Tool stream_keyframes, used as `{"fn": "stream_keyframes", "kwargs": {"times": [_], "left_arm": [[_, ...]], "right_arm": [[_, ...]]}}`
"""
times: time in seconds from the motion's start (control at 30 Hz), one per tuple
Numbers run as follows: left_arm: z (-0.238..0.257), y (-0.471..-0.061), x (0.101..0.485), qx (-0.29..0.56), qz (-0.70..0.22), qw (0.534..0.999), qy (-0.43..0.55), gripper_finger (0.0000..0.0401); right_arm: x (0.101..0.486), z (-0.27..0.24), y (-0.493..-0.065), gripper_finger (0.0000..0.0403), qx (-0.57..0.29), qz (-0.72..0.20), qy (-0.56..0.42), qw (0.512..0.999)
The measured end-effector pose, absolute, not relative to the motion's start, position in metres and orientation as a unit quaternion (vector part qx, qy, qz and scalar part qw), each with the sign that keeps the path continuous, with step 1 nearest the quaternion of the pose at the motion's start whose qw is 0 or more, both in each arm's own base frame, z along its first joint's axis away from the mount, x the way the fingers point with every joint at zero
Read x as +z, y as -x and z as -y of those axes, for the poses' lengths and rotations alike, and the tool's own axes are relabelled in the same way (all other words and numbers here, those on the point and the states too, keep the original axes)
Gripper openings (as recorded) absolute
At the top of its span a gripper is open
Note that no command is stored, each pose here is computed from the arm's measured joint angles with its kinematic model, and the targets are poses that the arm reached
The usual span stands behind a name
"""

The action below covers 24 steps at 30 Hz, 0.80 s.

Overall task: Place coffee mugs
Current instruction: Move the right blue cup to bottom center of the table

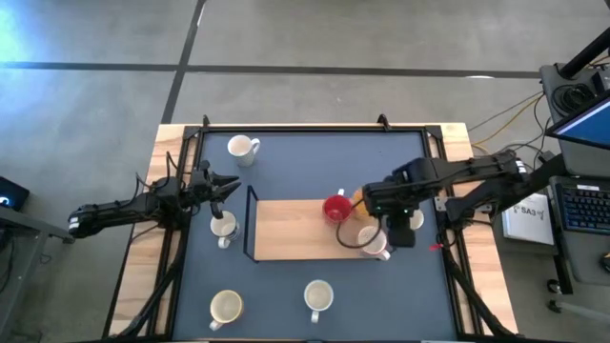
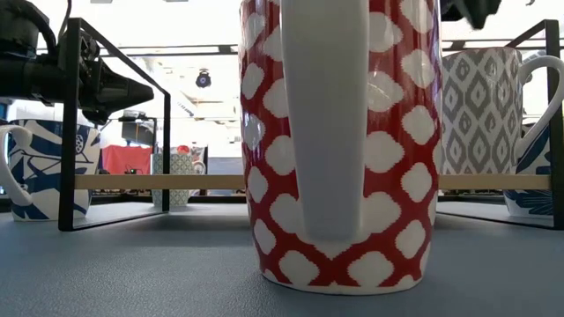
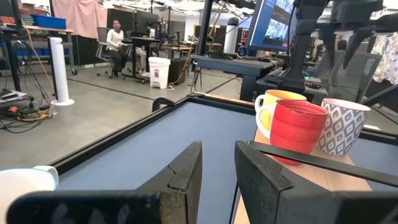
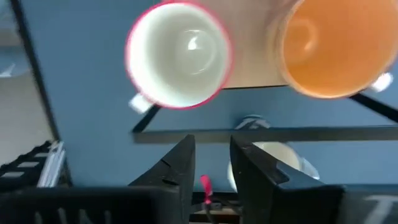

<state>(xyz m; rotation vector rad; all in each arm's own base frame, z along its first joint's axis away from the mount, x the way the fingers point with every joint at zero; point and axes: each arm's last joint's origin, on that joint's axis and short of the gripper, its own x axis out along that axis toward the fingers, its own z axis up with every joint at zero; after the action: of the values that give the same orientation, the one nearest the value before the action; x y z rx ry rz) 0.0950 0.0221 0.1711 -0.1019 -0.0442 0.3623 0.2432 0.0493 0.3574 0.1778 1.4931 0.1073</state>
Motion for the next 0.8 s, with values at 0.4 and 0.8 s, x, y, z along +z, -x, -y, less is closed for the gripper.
{"fn": "stream_keyframes", "kwargs": {"times": [0.4, 0.8], "left_arm": [[-0.022, -0.095, 0.171, 0.18, 0.022, 0.982, 0.051, 0.0078], [-0.022, -0.095, 0.171, 0.18, 0.022, 0.982, 0.051, 0.0078]], "right_arm": [[0.359, -0.069, -0.226, 0.0127, 0.022, -0.681, -0.111, 0.723], [0.315, -0.07, -0.197, 0.0109, -0.008, -0.724, -0.09, 0.684]]}}
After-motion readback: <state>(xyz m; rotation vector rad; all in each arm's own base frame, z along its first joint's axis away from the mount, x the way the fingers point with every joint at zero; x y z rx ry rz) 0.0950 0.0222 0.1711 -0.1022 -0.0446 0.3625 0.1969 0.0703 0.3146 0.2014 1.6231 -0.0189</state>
